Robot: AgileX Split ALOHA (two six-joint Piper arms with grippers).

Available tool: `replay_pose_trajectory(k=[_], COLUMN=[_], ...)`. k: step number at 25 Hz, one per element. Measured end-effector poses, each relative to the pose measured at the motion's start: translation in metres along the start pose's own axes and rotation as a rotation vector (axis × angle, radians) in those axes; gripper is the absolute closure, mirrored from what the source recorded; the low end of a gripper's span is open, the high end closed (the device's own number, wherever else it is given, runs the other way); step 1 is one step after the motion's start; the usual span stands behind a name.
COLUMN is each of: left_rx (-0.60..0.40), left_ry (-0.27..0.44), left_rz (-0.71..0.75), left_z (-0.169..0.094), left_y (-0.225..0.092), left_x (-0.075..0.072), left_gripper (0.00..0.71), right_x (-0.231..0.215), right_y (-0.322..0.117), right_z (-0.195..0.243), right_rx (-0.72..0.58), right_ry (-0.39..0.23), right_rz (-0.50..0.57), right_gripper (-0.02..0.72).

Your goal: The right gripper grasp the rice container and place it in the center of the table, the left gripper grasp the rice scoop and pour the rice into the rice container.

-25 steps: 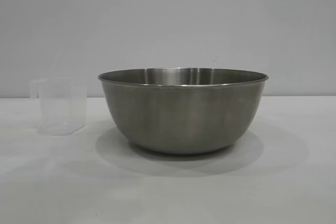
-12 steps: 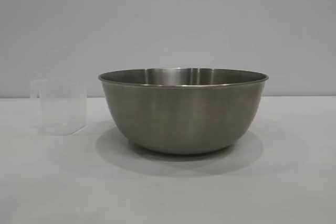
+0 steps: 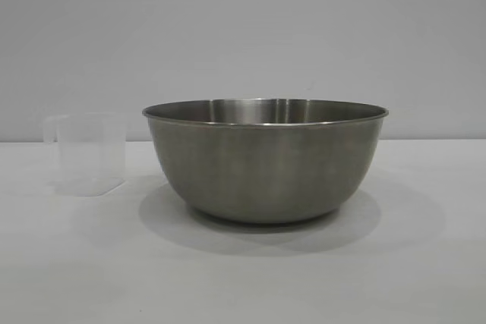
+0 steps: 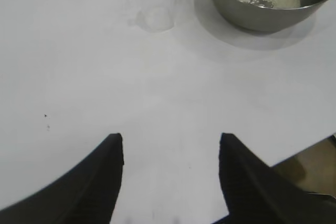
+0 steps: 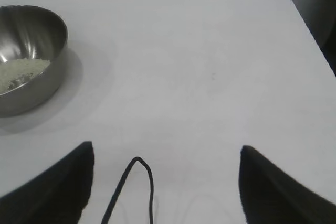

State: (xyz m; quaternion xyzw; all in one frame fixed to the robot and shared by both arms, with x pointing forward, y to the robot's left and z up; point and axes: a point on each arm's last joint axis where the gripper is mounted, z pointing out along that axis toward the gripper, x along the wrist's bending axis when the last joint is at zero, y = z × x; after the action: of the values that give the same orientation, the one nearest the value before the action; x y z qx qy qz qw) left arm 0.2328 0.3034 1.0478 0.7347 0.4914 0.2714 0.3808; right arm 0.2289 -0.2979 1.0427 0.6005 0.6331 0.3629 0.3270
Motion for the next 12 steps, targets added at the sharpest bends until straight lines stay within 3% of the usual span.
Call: replay_pose_trajectory(k=[12], left_rx=[-0.056], left_ry=[0.010], left_rz=[0.006], left_z=[-0.0006], left_y=[-0.0050], left_x=[0.0005], left_gripper=[0.359], right_x=[0.0000], right_y=[0.0000], right_z=[0.0000], right_rx=[0.000], right_ry=[0.000], right_rz=[0.000], right_gripper=[0.194])
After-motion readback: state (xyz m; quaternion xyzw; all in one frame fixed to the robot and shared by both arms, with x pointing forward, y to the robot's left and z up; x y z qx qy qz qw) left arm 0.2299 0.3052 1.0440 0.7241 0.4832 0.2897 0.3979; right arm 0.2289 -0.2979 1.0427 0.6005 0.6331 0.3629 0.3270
